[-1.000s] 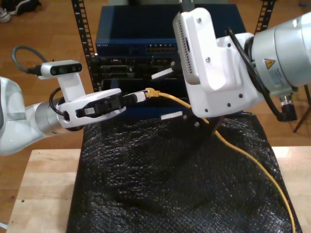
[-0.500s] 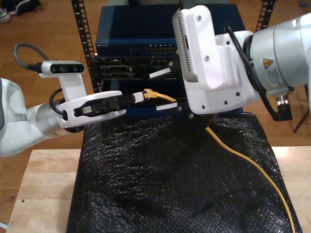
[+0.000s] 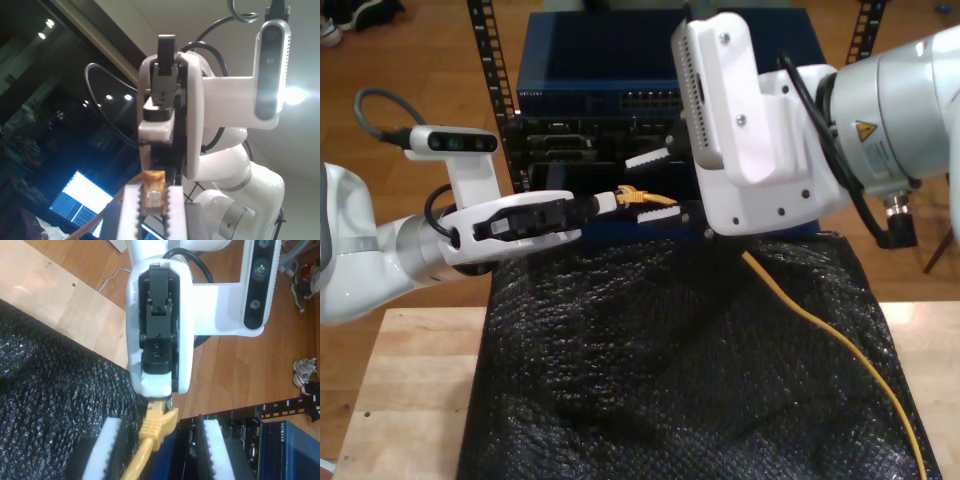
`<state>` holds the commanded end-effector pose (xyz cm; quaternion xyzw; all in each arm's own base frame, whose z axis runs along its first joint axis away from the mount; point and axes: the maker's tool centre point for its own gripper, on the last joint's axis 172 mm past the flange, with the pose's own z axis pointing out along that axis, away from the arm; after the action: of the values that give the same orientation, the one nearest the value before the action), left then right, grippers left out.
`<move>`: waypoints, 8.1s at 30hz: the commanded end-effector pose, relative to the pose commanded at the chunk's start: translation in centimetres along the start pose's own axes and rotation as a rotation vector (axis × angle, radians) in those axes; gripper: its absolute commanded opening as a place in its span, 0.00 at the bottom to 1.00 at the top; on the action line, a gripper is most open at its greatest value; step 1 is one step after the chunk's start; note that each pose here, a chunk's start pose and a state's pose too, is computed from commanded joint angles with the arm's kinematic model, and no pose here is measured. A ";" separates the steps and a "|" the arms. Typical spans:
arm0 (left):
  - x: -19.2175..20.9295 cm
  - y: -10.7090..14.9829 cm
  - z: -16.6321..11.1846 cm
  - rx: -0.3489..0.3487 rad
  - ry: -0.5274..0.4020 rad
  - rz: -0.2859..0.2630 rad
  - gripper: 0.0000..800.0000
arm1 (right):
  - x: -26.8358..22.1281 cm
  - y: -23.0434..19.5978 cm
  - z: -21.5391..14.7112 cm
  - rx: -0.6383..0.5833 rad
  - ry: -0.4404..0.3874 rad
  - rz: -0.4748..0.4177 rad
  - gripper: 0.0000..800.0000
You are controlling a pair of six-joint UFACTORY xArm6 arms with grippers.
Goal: Grab the cable and plug it in
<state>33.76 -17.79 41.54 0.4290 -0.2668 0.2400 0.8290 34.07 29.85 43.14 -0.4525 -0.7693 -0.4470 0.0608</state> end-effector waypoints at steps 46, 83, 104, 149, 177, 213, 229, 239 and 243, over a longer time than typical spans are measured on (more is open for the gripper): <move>0.0 0.6 0.1 -0.034 0.003 -0.059 0.02 | 0.5 -0.3 0.8 0.012 0.025 0.023 0.21; 4.7 -1.8 -3.1 0.164 -0.038 0.084 0.99 | -3.1 1.7 0.6 -0.009 -0.010 0.238 0.00; 5.5 -4.6 -11.6 0.554 -0.523 0.305 0.99 | -16.4 -1.0 -4.0 0.108 -0.195 0.664 0.00; -19.2 17.7 -36.3 0.601 -1.378 0.325 1.00 | -22.3 -8.6 -2.9 0.315 -0.375 0.795 0.00; -36.3 18.9 -31.2 0.528 -1.299 0.304 1.00 | -22.6 -10.6 -2.3 0.347 -0.376 0.819 0.00; -43.9 16.9 -35.1 0.594 -1.497 0.336 1.00 | -22.8 -11.7 -1.9 0.365 -0.376 0.829 0.00; -44.2 13.8 -36.2 0.638 -1.542 0.430 1.00 | -22.8 -11.5 -1.8 0.360 -0.373 0.818 0.00; -44.3 13.8 -36.2 0.639 -1.539 0.430 1.00 | -22.7 -10.3 -2.2 0.348 -0.361 0.749 0.00; -44.3 13.8 -36.2 0.637 -1.540 0.431 1.00 | -22.6 -10.9 -2.2 0.346 -0.367 0.741 0.00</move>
<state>0.82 12.24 3.17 0.6246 -0.7503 0.0976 0.1933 38.44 11.62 26.28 -0.7524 -0.6169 -0.1723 0.1541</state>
